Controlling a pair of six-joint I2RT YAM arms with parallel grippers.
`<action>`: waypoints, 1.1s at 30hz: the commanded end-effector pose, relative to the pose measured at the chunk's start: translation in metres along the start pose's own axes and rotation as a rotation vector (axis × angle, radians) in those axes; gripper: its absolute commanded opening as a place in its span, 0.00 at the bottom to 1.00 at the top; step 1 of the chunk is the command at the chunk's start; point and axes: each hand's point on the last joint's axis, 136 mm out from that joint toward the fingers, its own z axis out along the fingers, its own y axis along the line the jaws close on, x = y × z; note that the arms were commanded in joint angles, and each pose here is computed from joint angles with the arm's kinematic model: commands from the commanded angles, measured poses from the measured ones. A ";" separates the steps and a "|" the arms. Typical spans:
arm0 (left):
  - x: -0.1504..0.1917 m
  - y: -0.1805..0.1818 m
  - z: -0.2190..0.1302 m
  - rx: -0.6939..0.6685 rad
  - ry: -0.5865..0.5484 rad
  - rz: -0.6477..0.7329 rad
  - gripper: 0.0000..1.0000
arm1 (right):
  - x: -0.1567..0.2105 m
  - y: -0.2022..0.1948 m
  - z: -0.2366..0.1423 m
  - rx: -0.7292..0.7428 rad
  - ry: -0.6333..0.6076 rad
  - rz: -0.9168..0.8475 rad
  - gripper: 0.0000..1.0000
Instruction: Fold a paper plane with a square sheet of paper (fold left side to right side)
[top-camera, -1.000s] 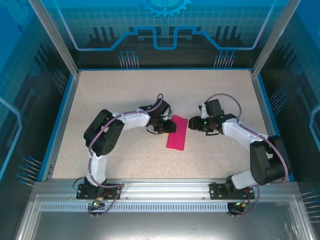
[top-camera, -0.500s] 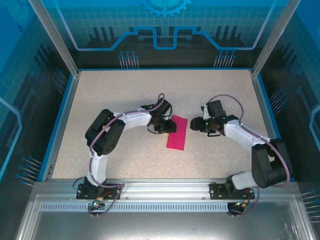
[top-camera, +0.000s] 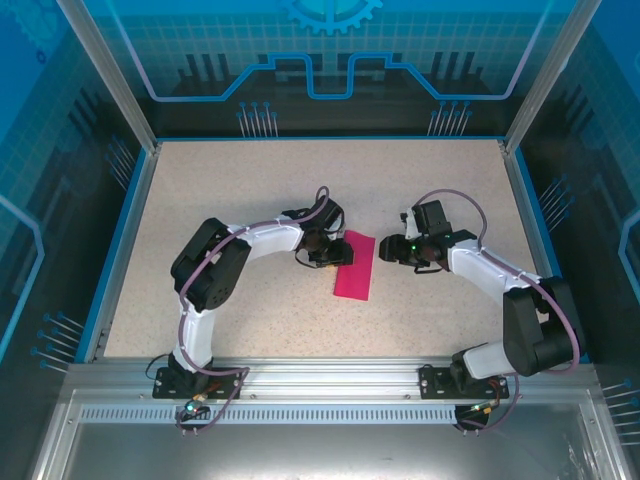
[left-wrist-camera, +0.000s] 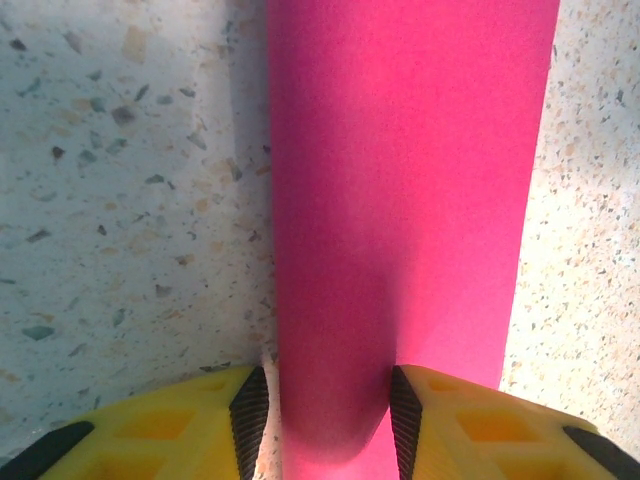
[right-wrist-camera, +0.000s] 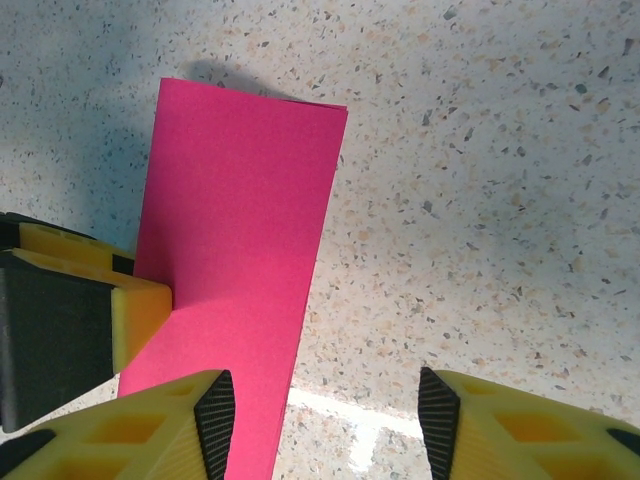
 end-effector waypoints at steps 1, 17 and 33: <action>0.016 0.026 0.020 -0.104 0.059 -0.042 0.42 | 0.009 -0.002 0.006 -0.010 0.032 0.012 0.55; 0.018 0.030 0.021 -0.120 0.065 -0.041 0.43 | 0.017 0.019 0.021 -0.104 0.095 0.015 0.49; 0.019 0.031 0.021 -0.123 0.067 -0.038 0.43 | 0.031 0.030 0.067 -0.107 0.237 0.051 0.15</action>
